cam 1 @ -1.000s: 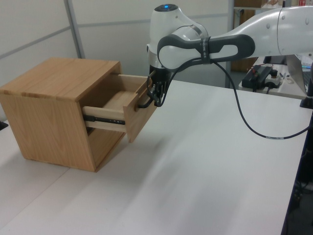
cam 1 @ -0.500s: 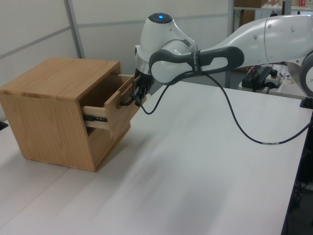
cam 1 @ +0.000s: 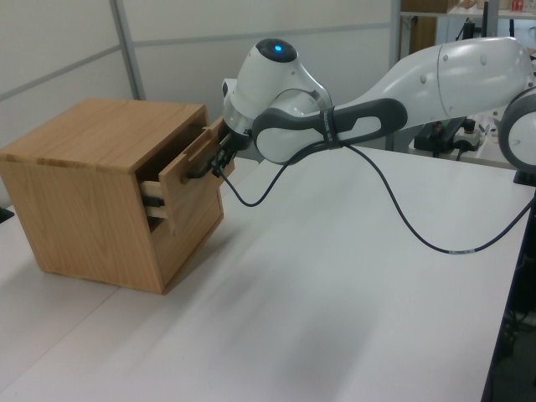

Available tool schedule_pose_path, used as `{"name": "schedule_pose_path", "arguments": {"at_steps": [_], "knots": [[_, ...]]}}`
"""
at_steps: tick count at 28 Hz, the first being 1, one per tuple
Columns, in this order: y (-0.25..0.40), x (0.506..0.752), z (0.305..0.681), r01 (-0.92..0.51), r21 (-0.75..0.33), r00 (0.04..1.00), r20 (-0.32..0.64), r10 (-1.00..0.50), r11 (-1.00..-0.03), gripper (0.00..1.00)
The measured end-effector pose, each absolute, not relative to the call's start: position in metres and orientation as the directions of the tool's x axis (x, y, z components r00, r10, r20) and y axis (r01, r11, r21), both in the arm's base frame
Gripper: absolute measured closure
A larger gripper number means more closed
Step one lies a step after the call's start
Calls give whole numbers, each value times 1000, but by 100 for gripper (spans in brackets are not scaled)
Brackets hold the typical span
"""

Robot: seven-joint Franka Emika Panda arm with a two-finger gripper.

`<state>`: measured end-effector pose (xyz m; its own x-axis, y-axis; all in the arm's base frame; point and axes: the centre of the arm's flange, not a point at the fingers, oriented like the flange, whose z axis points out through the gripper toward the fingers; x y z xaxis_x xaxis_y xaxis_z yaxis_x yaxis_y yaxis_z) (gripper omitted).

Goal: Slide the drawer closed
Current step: 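Push the drawer front with the gripper into the wooden cabinet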

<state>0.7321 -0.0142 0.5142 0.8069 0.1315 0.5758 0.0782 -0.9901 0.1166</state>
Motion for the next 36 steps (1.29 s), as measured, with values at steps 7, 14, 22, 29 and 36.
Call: {"name": "schedule_pose_path", "arguments": {"at_steps": [7, 14, 22, 29, 36], "knots": [[-12, 740, 509, 94, 122, 749, 645, 151, -988, 99], [-1, 746, 508, 122, 130, 685, 706, 178, -984, 99], [13, 750, 498, 152, 133, 642, 740, 200, -979, 99], [15, 750, 498, 145, 121, 643, 743, 186, -982, 99], [12, 745, 515, 102, 122, 730, 665, 158, -987, 99]]}}
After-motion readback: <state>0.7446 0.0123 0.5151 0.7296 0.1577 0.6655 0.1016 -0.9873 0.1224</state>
